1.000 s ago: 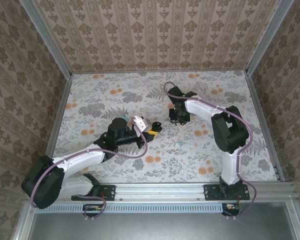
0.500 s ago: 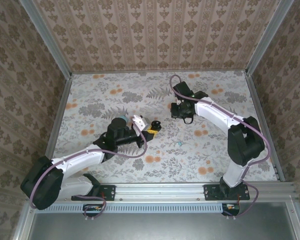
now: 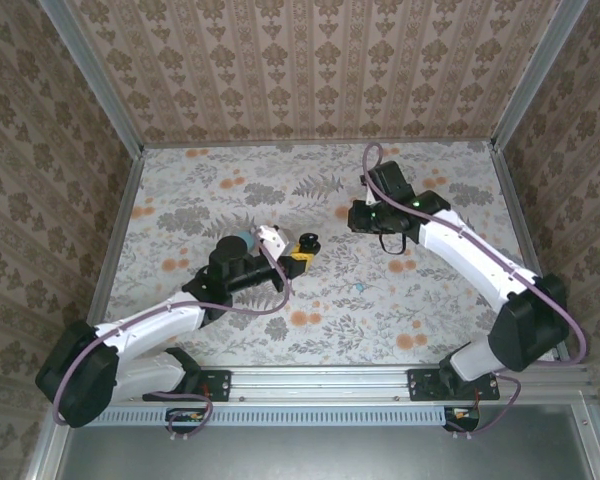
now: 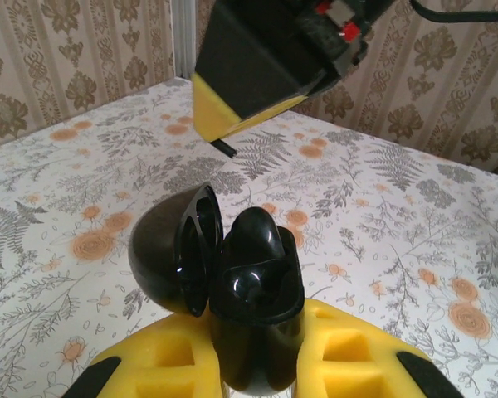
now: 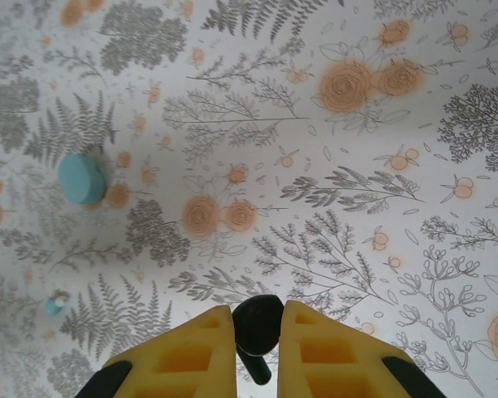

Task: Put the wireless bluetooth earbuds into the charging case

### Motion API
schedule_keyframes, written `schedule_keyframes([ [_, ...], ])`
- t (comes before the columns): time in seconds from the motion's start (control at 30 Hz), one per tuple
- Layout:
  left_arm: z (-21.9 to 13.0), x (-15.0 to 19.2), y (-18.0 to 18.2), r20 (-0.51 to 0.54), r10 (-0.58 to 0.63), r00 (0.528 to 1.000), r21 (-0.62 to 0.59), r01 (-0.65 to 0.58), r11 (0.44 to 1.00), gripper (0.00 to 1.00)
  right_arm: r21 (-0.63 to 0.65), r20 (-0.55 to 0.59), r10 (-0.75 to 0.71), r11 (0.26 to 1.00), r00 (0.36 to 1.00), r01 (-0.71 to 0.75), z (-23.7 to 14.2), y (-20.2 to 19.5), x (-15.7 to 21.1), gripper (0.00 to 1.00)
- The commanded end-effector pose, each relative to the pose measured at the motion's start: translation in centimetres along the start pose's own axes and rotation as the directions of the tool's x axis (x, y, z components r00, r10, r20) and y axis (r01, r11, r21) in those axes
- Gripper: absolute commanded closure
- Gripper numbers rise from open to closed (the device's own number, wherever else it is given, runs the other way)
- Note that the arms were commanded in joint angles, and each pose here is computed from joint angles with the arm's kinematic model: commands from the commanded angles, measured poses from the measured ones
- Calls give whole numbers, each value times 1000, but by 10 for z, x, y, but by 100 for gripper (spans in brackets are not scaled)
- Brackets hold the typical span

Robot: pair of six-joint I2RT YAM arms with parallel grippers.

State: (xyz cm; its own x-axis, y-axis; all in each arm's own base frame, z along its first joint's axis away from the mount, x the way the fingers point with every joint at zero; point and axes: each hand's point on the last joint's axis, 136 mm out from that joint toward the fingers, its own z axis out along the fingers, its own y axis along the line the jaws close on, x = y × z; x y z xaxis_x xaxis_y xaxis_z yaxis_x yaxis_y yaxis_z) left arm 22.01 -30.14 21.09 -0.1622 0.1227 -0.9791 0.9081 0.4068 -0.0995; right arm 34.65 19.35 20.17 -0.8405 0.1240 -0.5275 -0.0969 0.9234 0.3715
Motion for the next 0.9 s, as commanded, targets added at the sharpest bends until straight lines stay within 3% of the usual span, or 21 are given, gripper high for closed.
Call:
schedule_keyframes([
  [0.0, -3, -31, -1, 92, 2, 996, -11, -1, 1000, 100, -96, 76, -10, 995, 997, 18, -25, 18, -6, 87],
  [0.27, 2, -64, 3, 178, 21, 984, -27, -16, 1000, 100, -256, 241, 15, 966, 971, 49, -72, 45, -16, 89],
  [0.57, 9, -85, 6, 262, -14, 965, -13, 18, 1000, 100, -375, 324, 21, 921, 946, 108, -108, 77, -16, 88],
  [0.87, 12, -89, 5, 274, -23, 962, -14, 28, 999, 100, -450, 378, 19, 877, 926, 166, -121, 110, -16, 88],
])
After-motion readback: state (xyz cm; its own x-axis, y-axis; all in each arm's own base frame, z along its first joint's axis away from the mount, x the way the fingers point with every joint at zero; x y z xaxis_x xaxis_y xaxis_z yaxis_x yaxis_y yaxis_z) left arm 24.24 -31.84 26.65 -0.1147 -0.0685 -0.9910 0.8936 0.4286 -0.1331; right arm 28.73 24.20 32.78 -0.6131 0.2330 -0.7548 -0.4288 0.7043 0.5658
